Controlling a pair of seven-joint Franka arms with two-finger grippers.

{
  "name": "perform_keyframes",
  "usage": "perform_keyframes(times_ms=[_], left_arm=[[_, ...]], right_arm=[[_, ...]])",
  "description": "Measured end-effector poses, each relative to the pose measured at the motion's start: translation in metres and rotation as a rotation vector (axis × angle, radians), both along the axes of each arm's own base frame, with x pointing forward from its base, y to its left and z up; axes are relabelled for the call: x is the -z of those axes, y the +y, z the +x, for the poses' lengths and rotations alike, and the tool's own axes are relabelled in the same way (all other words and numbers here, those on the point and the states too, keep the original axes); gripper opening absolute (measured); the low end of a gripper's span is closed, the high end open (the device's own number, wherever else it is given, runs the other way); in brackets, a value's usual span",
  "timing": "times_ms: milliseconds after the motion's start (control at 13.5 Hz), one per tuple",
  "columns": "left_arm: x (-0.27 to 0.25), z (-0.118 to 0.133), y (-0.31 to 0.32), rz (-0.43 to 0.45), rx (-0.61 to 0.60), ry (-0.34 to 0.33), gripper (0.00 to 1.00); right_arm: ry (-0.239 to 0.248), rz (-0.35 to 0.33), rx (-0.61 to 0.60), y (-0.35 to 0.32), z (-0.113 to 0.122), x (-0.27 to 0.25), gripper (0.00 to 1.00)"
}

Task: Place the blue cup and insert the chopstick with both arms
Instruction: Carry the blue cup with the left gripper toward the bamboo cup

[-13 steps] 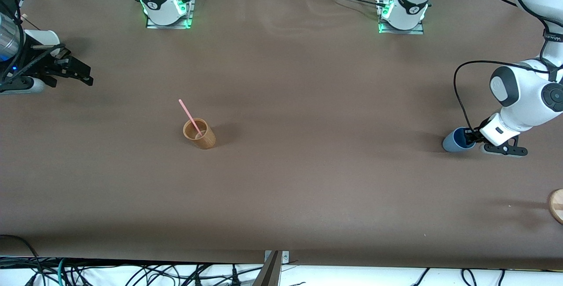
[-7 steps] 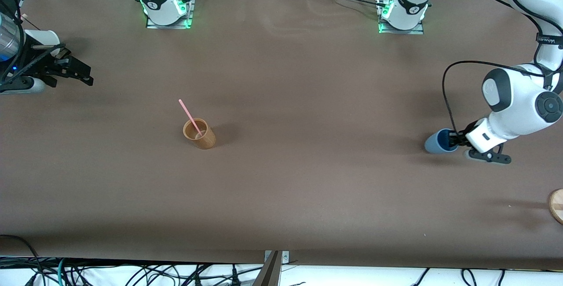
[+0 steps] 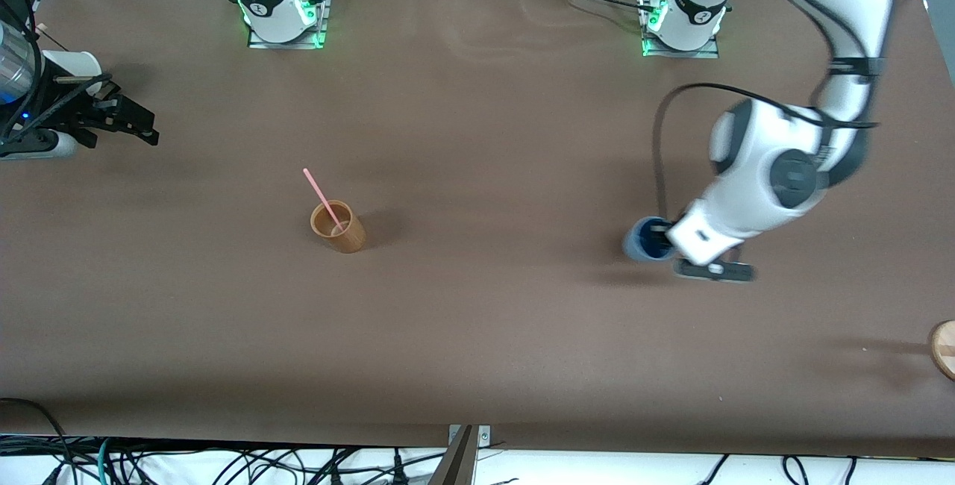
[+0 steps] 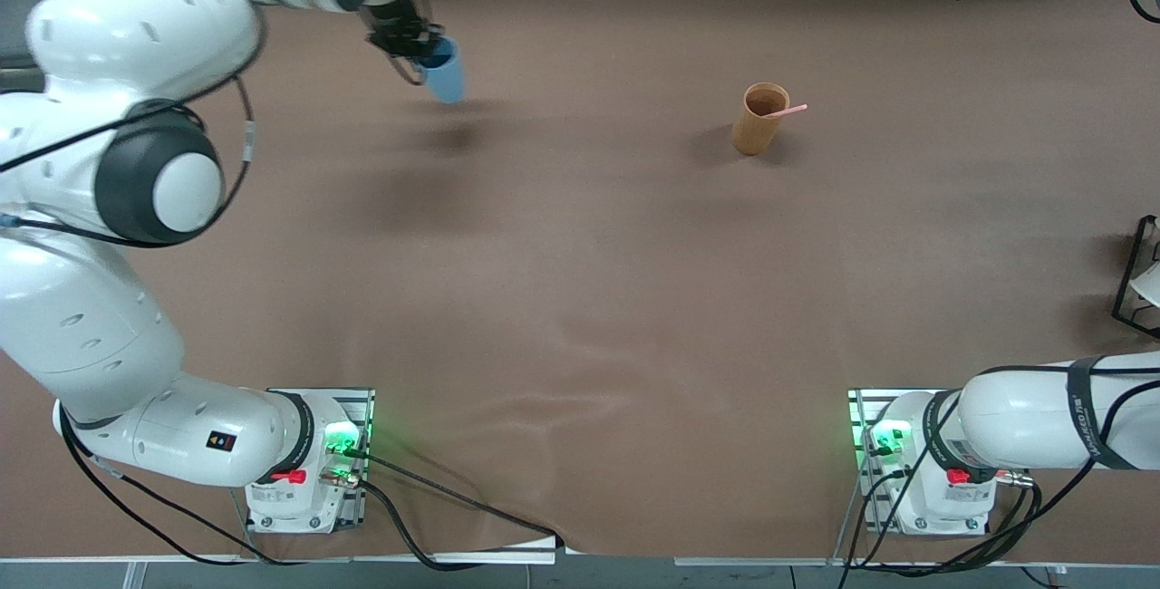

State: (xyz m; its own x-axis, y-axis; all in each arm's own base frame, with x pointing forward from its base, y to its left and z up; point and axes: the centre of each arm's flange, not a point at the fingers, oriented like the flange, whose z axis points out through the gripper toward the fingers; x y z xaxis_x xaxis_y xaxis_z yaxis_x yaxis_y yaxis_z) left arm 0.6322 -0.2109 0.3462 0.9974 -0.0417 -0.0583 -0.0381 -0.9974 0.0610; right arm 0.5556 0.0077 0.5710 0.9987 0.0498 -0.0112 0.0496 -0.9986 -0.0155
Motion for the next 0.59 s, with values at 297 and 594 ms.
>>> perform_keyframes(times_ms=[297,594], left_arm=[[0.011,-0.027,-0.131,0.005,0.031,0.003,0.06],[0.042,-0.054,-0.222,0.011,0.027,0.01,0.06]], right_arm=[[0.0,0.0,0.0,0.0,0.0,0.0,1.0],[0.001,0.0,0.001,0.0,0.0,0.0,1.0]])
